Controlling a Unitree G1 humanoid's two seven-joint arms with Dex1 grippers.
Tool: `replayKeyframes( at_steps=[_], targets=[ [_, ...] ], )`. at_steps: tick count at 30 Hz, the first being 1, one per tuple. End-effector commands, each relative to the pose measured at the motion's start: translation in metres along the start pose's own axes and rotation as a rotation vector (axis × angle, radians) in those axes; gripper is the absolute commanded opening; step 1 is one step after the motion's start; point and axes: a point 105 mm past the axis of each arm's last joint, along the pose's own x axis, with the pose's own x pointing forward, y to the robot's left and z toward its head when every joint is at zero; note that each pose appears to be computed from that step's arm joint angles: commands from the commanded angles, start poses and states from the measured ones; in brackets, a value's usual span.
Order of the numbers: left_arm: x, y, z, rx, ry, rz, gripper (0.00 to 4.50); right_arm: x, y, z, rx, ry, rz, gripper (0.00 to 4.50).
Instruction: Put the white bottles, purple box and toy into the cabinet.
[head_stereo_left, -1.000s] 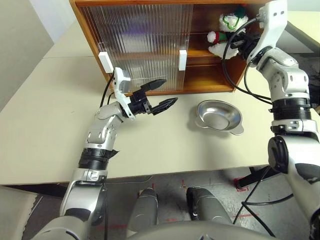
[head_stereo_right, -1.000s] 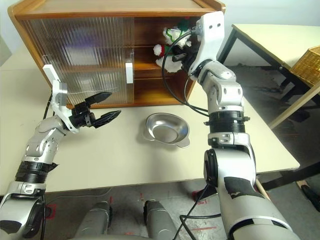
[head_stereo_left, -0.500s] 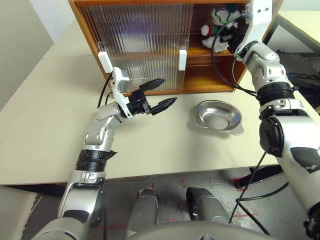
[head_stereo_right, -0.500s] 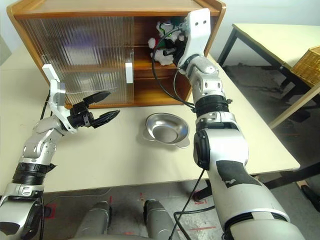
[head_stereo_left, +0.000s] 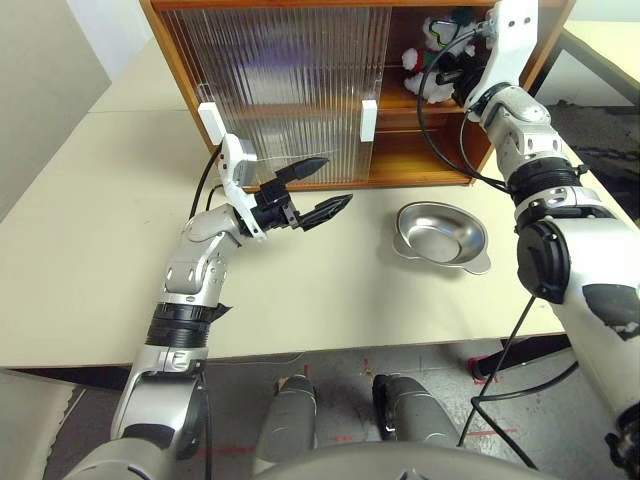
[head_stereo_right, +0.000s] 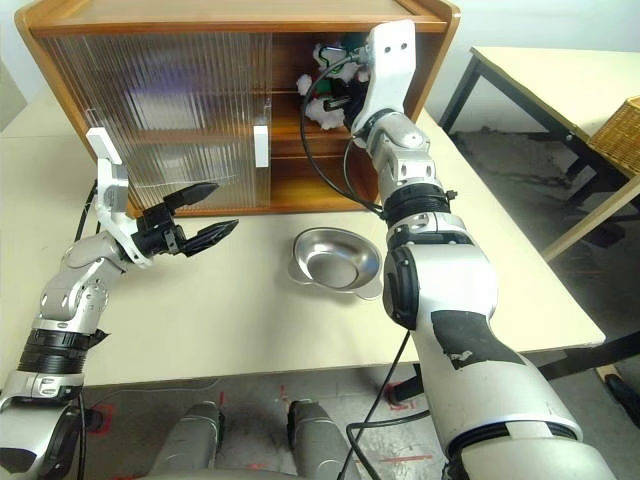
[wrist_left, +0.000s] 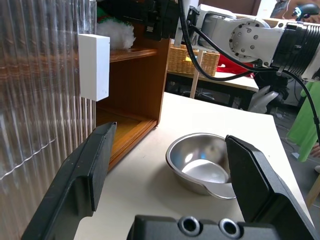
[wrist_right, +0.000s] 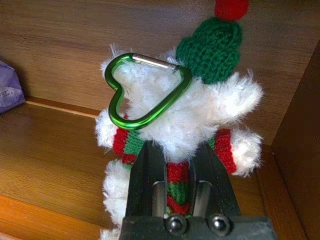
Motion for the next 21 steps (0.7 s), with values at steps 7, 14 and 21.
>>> replayKeyframes(
  at_steps=[7, 14, 21],
  targets=[
    [-0.002, -0.001, 0.002, 0.001, 0.001, -0.001, 4.5, -0.001, -0.001, -0.018, -0.015, 0.07, -0.031, 0.63],
    [0.002, -0.003, 0.0, -0.008, -0.004, -0.013, 4.5, -0.002, -0.005, -0.013, -0.036, 0.055, -0.046, 3.01],
    [0.005, -0.004, -0.002, -0.019, -0.009, -0.027, 4.5, -0.008, -0.017, -0.007, -0.058, 0.028, -0.081, 4.47]
  ],
)
